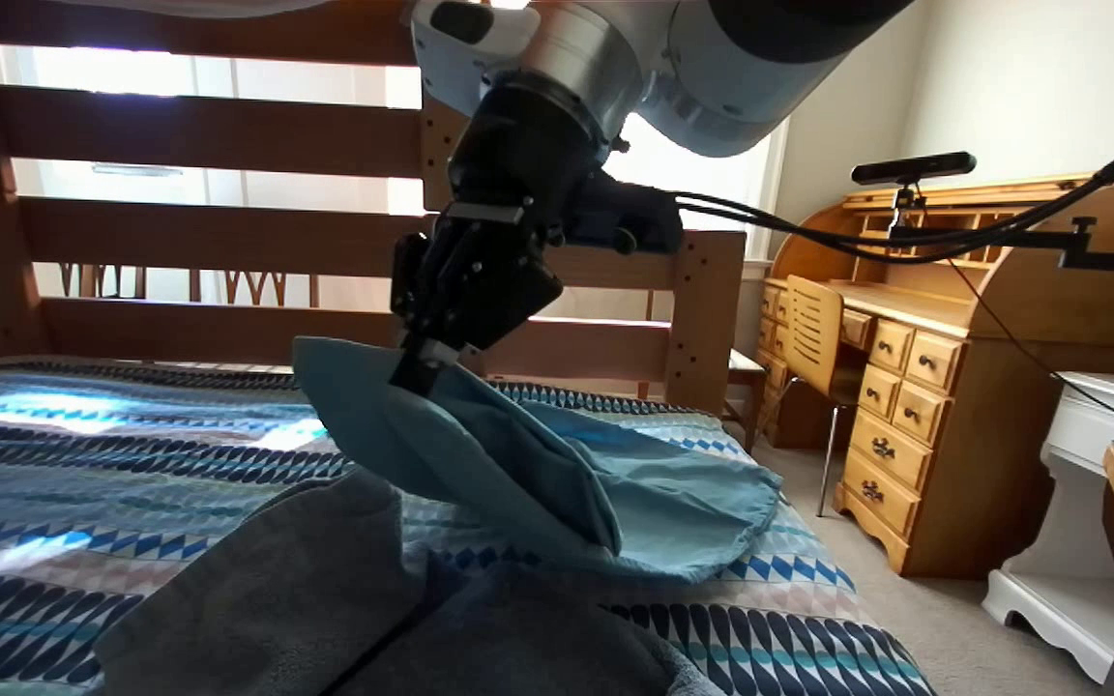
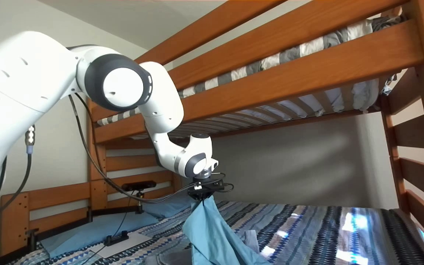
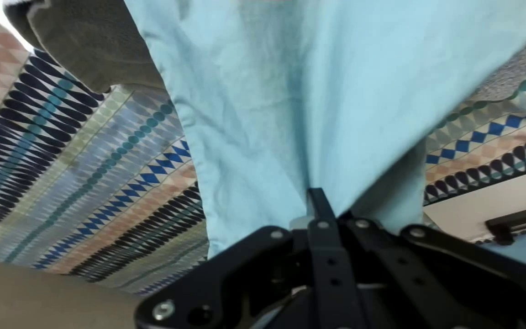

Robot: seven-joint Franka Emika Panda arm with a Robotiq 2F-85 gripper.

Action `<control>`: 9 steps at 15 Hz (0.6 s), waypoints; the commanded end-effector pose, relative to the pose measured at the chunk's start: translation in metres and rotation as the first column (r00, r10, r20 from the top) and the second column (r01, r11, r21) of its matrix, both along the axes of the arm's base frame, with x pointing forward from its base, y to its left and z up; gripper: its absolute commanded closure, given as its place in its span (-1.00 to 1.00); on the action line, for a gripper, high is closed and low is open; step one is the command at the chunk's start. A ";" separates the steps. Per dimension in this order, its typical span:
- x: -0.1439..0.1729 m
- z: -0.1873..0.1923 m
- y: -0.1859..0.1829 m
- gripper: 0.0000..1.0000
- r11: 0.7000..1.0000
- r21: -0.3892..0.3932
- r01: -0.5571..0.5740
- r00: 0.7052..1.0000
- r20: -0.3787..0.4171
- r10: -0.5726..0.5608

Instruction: Pull the blue pillow case to the left

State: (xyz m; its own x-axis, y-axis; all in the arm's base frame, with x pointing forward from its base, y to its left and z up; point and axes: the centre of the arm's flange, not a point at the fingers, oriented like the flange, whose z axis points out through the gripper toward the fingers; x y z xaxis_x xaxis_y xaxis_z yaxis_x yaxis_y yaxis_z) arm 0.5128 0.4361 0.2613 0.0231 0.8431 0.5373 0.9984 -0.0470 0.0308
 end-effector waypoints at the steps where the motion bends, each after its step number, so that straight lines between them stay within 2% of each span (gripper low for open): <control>1: -0.022 0.011 -0.008 0.99 0.993 -0.016 -0.113 0.993 -0.031 0.113; 5: -0.036 0.004 0.009 0.99 0.983 0.005 -0.182 0.983 -0.025 0.182; 9: -0.057 0.008 0.029 0.99 0.960 0.022 -0.280 0.960 0.000 0.280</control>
State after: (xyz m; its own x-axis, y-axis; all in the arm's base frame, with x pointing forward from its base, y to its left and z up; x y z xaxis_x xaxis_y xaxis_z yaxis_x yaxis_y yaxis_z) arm 0.4717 0.4562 0.2621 -0.1501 0.8266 0.5423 0.9864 0.1626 0.0251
